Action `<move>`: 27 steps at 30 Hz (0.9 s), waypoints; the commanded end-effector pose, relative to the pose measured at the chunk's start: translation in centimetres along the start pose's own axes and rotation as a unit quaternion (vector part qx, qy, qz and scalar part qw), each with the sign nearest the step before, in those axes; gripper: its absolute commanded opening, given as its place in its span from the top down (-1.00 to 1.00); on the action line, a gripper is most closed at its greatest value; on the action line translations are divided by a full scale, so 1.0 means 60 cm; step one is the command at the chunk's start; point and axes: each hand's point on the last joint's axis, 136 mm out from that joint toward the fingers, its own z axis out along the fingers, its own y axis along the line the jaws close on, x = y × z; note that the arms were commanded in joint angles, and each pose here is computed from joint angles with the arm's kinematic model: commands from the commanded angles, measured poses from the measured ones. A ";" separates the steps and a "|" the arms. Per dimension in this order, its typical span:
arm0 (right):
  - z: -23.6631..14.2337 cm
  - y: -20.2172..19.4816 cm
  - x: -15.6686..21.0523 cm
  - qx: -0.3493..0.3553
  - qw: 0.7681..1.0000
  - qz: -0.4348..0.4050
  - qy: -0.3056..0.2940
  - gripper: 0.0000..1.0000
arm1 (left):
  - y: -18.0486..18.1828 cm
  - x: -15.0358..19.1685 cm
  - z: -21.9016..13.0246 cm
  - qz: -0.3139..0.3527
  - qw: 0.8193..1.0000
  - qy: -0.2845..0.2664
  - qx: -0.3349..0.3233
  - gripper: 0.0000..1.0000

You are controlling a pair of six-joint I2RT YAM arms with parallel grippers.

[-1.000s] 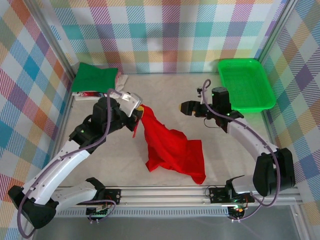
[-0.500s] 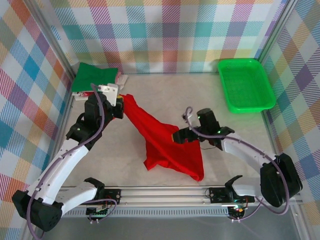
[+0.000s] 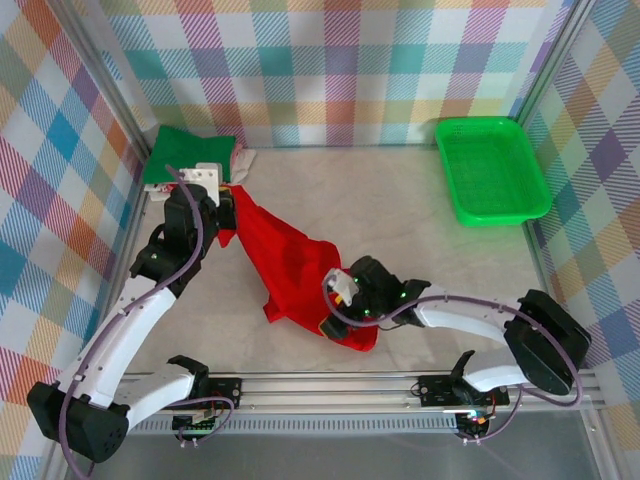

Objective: Fold and stack the t-shirts

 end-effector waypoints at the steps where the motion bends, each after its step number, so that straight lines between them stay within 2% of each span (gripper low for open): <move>1: 0.004 0.028 0.015 -0.009 0.998 -0.063 0.010 -0.83 | 0.020 -0.031 -0.006 -0.022 0.999 -0.033 -0.023 1.00; 6: 0.025 -0.003 0.033 0.063 0.994 -0.075 0.039 -0.82 | 0.033 -0.024 -0.005 -0.042 0.998 -0.029 -0.035 1.00; 7: 0.028 -0.012 0.040 0.073 0.993 -0.073 0.048 -0.79 | 0.035 -0.024 -0.008 -0.044 0.998 -0.031 -0.036 1.00; 8: 0.032 -0.016 0.049 0.079 0.993 -0.072 0.058 -0.68 | 0.038 -0.023 -0.011 -0.046 0.998 -0.031 -0.039 1.00; 9: 0.032 -0.021 0.052 0.087 0.992 -0.072 0.063 -0.45 | 0.042 -0.023 -0.014 -0.049 0.997 -0.032 -0.044 1.00; 10: 0.032 -0.030 0.056 0.101 0.990 -0.071 0.069 -0.13 | 0.049 -0.023 -0.017 -0.053 0.997 -0.033 -0.052 1.00; 12: 0.028 -0.034 0.057 0.109 0.989 -0.073 0.065 0.29 | 0.058 -0.022 -0.023 -0.060 0.996 -0.036 -0.060 1.00; 14: 0.011 -0.040 0.035 0.131 0.988 -0.067 0.044 0.88 | 0.062 -0.026 -0.030 -0.066 0.995 -0.042 -0.061 1.00; 15: -0.004 -0.039 0.020 0.139 0.987 -0.067 0.032 1.00 | 0.062 -0.022 -0.035 -0.064 0.996 -0.034 -0.059 1.00; 18: -0.070 -0.024 -0.030 0.142 0.987 -0.068 -0.007 1.00 | 0.053 -0.040 -0.065 -0.059 0.997 -0.044 -0.032 1.00; 23: -0.244 0.007 -0.117 0.148 0.981 -0.043 -0.116 1.00 | 0.042 -0.082 -0.154 -0.035 0.996 -0.078 0.021 1.00; 27: -0.398 0.017 -0.171 0.200 0.958 -0.024 -0.205 1.00 | -0.001 -0.124 -0.244 -0.017 0.985 -0.119 0.128 1.00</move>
